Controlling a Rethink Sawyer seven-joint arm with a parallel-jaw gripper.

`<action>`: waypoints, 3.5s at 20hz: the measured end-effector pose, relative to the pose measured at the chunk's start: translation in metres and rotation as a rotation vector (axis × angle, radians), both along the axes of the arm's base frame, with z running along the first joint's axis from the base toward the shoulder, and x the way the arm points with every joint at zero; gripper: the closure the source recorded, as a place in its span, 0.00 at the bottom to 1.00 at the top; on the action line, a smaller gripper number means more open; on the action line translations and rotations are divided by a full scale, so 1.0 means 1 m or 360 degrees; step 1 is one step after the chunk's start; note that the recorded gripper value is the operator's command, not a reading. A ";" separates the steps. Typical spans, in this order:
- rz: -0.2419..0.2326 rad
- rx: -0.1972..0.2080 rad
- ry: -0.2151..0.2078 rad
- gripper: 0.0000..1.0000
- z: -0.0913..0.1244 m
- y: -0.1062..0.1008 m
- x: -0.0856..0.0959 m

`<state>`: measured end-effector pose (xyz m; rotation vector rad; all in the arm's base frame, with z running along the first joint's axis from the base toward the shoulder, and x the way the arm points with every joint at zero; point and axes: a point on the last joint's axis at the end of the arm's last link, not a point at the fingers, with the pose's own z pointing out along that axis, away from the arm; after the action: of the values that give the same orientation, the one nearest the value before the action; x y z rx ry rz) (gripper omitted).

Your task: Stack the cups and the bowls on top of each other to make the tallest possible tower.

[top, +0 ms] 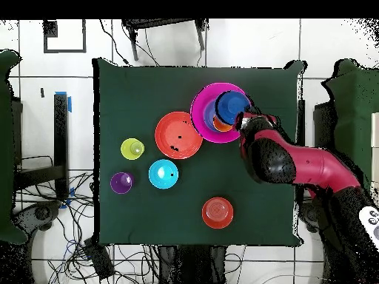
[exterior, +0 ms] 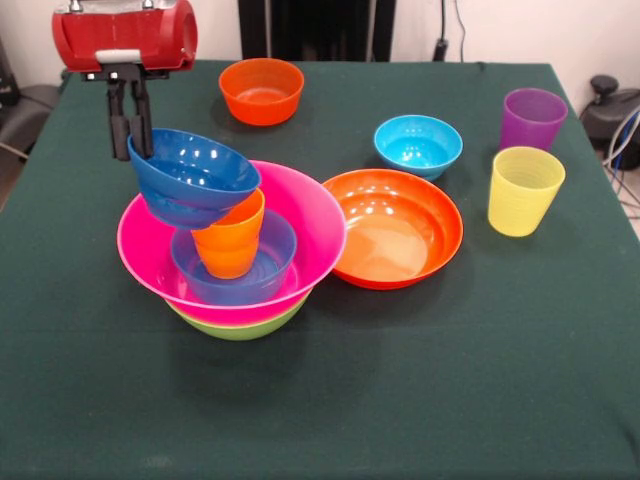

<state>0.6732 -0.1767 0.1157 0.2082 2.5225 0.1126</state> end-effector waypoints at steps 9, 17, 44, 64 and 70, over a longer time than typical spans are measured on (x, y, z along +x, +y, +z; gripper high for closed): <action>0.0022 0.0000 0.0010 1.00 0.000 0.009 -0.003; 0.0037 0.0021 0.0052 1.00 -0.005 0.016 -0.018; 0.0071 0.0014 0.0094 1.00 0.000 0.027 -0.038; 0.0110 0.0009 0.0114 1.00 -0.006 0.044 -0.037; 0.0080 0.0011 0.0113 1.00 -0.006 0.032 -0.040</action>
<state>0.6335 -0.1450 0.1101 0.1545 2.5993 0.1363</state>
